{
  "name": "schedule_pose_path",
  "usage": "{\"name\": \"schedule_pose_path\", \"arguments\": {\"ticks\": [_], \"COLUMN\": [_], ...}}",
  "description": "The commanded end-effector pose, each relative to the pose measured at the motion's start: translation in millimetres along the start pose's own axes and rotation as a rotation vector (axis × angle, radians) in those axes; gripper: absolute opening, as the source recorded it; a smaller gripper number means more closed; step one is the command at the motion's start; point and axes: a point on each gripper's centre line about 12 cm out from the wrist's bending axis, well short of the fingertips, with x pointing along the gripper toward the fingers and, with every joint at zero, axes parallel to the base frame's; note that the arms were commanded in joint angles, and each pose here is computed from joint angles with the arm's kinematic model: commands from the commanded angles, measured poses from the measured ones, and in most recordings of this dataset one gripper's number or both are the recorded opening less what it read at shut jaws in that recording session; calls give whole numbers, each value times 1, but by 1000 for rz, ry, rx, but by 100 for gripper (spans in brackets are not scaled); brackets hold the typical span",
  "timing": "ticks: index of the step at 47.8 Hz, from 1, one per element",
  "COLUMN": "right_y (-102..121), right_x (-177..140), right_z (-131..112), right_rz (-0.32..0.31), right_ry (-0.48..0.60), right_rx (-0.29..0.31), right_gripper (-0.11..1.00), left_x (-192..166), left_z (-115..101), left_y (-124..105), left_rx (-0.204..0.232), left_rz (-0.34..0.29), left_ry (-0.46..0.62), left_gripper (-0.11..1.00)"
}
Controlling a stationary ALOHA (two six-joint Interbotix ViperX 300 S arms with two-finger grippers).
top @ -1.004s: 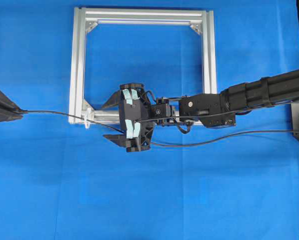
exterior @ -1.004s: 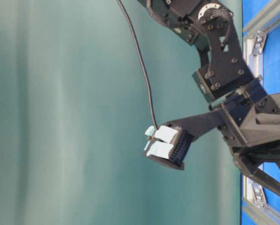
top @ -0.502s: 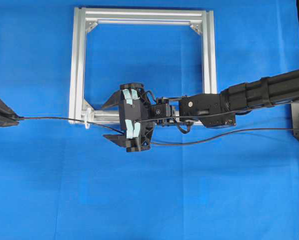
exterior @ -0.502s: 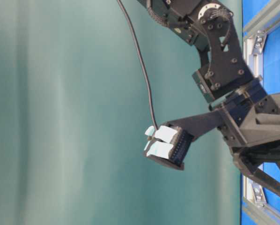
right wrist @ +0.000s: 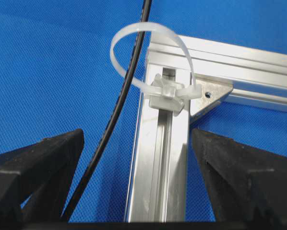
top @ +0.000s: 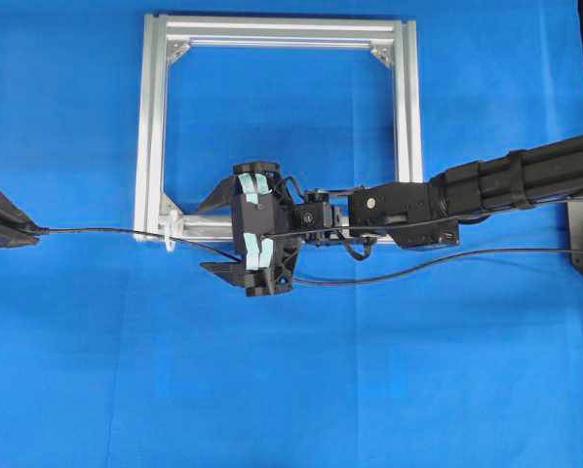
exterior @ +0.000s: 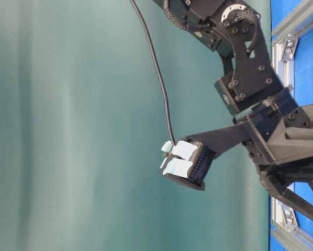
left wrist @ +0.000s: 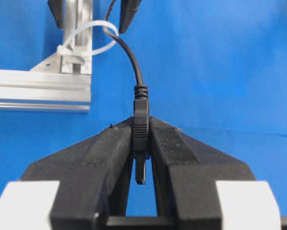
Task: Insert the wire through the string loop located on the left side.
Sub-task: 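Pull the plug leftward with the left gripper, drawing cable through the loop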
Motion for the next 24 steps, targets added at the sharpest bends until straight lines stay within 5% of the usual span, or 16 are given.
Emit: {"name": "schedule_pose_path", "arguments": {"ticks": [1, 5, 15, 24], "right_y": [0, 0, 0, -1], "right_x": [-10, -11, -20, -32], "right_z": [35, 39, 55, 74], "right_rz": [1, 1, 0, -1], "right_ry": [-86, -95, -126, -161], "right_rx": [0, 0, 3, 6], "right_gripper": [92, 92, 92, 92], "left_x": [3, 4, 3, 3], "left_z": [2, 2, 3, 4], "left_y": [0, 0, 0, 2], "left_rx": [-2, -2, 10, 6], "left_rz": [1, 1, 4, 14], "left_ry": [0, 0, -13, -20], "left_gripper": [8, 23, 83, 79]}}
